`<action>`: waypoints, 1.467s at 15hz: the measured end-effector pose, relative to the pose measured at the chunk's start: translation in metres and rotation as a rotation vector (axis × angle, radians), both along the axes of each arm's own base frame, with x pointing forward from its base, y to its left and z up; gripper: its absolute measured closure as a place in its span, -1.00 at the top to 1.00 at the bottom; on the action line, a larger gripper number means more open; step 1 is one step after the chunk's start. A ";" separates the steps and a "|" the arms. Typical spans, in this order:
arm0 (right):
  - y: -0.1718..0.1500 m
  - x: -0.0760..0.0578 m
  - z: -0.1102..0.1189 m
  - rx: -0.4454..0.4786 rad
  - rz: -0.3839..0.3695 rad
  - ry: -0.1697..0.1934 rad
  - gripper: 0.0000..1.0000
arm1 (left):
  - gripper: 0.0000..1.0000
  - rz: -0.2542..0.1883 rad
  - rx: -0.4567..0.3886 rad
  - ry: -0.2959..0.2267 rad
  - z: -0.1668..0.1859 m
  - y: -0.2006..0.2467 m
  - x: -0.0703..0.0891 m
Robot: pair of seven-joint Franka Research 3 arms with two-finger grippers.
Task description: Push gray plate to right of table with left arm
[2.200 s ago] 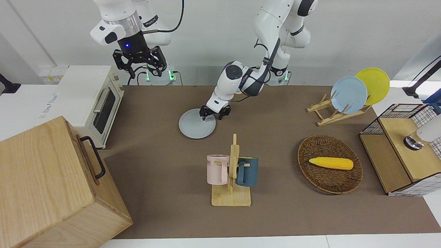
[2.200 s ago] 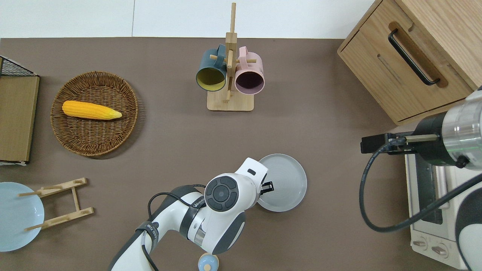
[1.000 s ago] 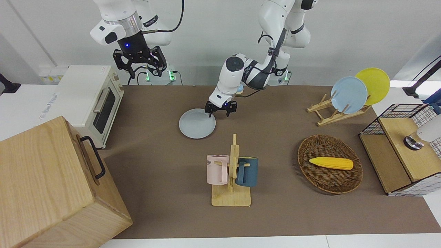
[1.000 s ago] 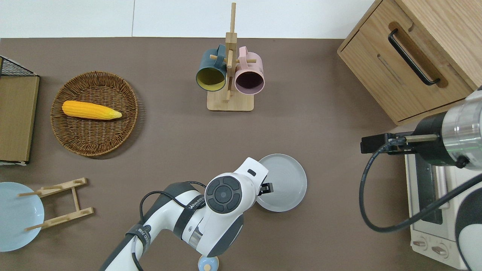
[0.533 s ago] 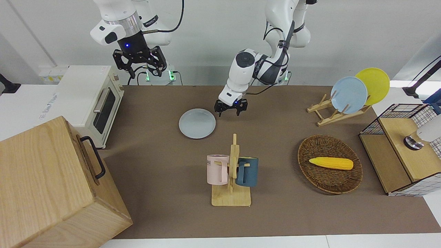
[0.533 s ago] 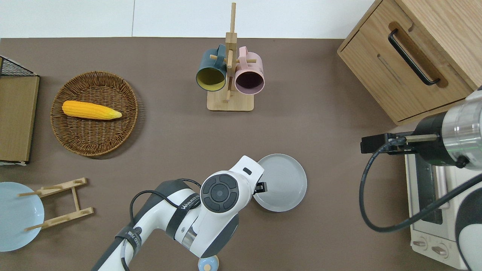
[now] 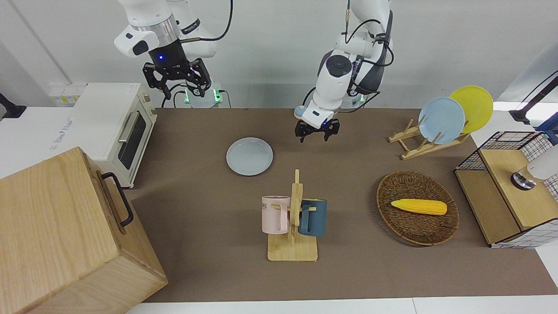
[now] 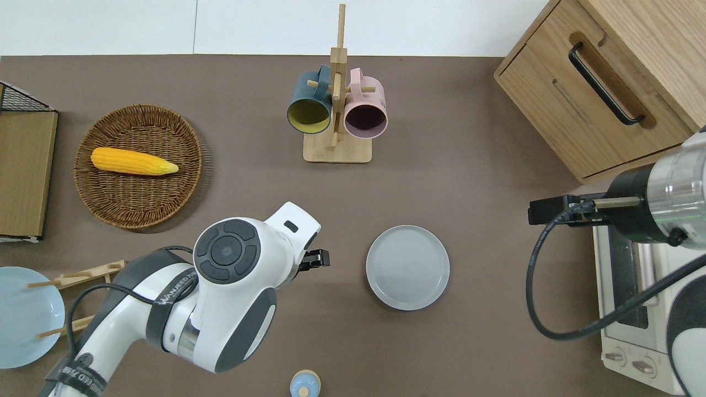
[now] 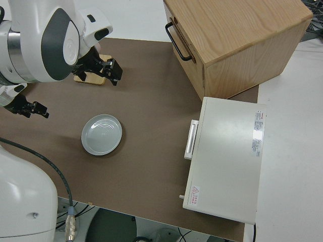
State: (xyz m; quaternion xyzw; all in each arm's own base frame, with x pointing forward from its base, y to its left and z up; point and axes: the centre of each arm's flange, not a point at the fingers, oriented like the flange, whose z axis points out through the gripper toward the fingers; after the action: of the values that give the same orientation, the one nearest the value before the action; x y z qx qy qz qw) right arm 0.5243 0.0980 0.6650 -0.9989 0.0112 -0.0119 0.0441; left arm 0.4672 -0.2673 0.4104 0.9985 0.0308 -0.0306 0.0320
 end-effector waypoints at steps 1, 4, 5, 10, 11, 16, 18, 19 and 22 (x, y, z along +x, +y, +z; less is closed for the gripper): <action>0.000 0.000 0.000 0.000 0.000 0.000 0.99 | 0.98 -0.008 0.005 0.005 0.004 0.009 0.002; 0.000 0.000 0.000 0.000 0.000 0.000 0.99 | 0.97 -0.015 0.017 0.012 0.017 0.035 0.006; 0.000 0.000 0.000 0.000 0.000 0.000 0.99 | 0.98 -0.016 0.019 0.011 0.021 0.043 0.007; 0.000 0.000 0.000 0.000 0.000 0.000 0.99 | 0.98 -0.030 0.024 0.011 0.045 0.094 0.015; 0.000 0.000 0.000 0.000 0.000 0.000 0.99 | 0.98 -0.026 0.021 0.003 0.050 0.107 0.017; 0.000 0.000 0.000 0.000 0.000 0.000 0.99 | 0.97 -0.018 0.004 -0.027 0.080 0.157 0.023; 0.000 0.000 0.000 0.000 0.000 0.000 0.99 | 0.98 -0.010 -0.003 -0.039 0.098 0.170 0.027; 0.000 0.000 0.000 0.000 0.000 0.000 0.99 | 0.98 -0.004 -0.005 -0.043 0.107 0.175 0.028; 0.000 0.000 0.000 0.000 0.000 0.000 0.99 | 0.98 0.010 -0.012 -0.046 0.134 0.188 0.031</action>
State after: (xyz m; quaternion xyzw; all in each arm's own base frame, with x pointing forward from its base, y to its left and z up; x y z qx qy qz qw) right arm 0.5243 0.0980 0.6650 -0.9989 0.0112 -0.0119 0.0441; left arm 0.4982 -0.0797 0.5446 0.9986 0.0348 -0.0078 0.0387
